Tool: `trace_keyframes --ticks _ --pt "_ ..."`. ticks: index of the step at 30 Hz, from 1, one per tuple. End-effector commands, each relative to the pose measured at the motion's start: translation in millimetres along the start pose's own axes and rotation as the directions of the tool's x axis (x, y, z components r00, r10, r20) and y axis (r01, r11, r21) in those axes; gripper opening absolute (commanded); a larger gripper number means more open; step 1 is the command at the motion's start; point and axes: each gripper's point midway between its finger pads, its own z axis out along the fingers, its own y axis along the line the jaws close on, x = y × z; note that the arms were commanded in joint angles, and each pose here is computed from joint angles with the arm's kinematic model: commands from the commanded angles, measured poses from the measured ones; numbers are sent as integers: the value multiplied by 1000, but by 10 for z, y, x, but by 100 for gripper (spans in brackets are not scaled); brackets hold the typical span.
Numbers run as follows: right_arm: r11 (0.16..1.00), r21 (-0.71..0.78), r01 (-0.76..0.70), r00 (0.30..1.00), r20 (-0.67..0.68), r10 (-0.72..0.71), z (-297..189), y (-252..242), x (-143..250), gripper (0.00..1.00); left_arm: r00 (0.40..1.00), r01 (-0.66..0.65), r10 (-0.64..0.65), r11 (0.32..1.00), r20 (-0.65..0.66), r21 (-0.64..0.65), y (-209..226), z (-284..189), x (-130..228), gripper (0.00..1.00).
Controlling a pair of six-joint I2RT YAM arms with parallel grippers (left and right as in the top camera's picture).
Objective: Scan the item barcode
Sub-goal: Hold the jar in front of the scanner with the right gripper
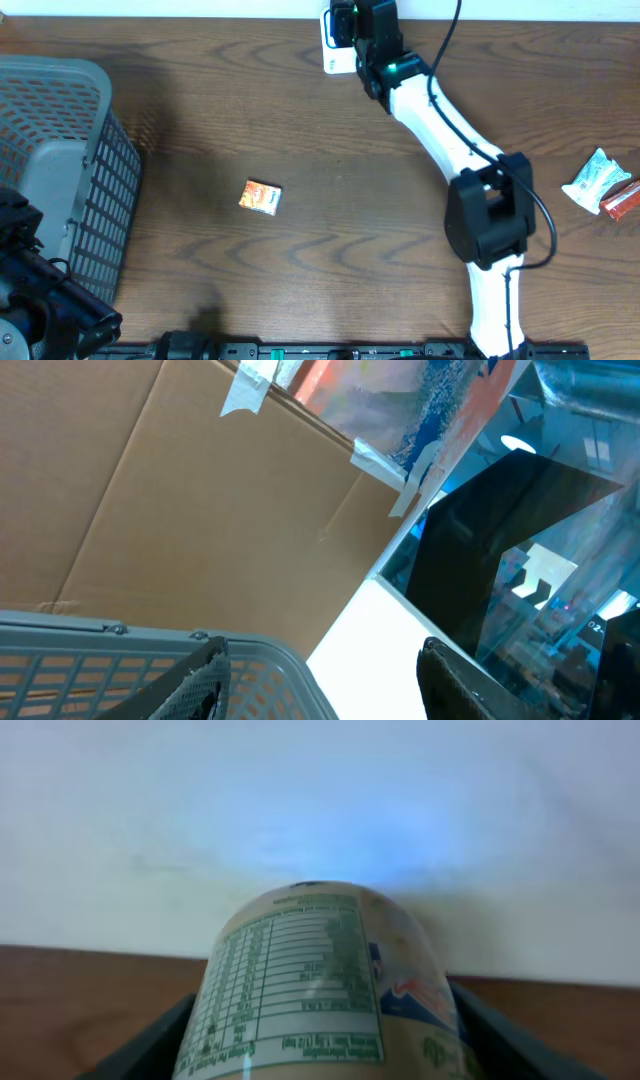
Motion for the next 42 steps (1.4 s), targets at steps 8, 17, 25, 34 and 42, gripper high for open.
trace_keyframes --ticks 8,17,25,34,42 --pt "997 57 61 991 117 -67 563 -55 566 70 1000 8 -8 1000 2 -1 5 -4 -5 61" --pt "994 62 89 987 128 -97 619 -21 684 71 1000 7 -7 1000 2 0 4 -4 -5 61" --pt "982 115 150 975 149 -166 442 30 368 70 1000 8 -8 1000 2 -1 5 -4 -5 61" --pt "986 69 153 988 -30 -152 482 -3 813 95 1000 8 -8 1000 2 -1 5 -4 -5 61" --pt "988 86 132 991 -43 -129 475 -111 788 84 1000 8 -8 1000 2 -1 5 -4 -5 61"
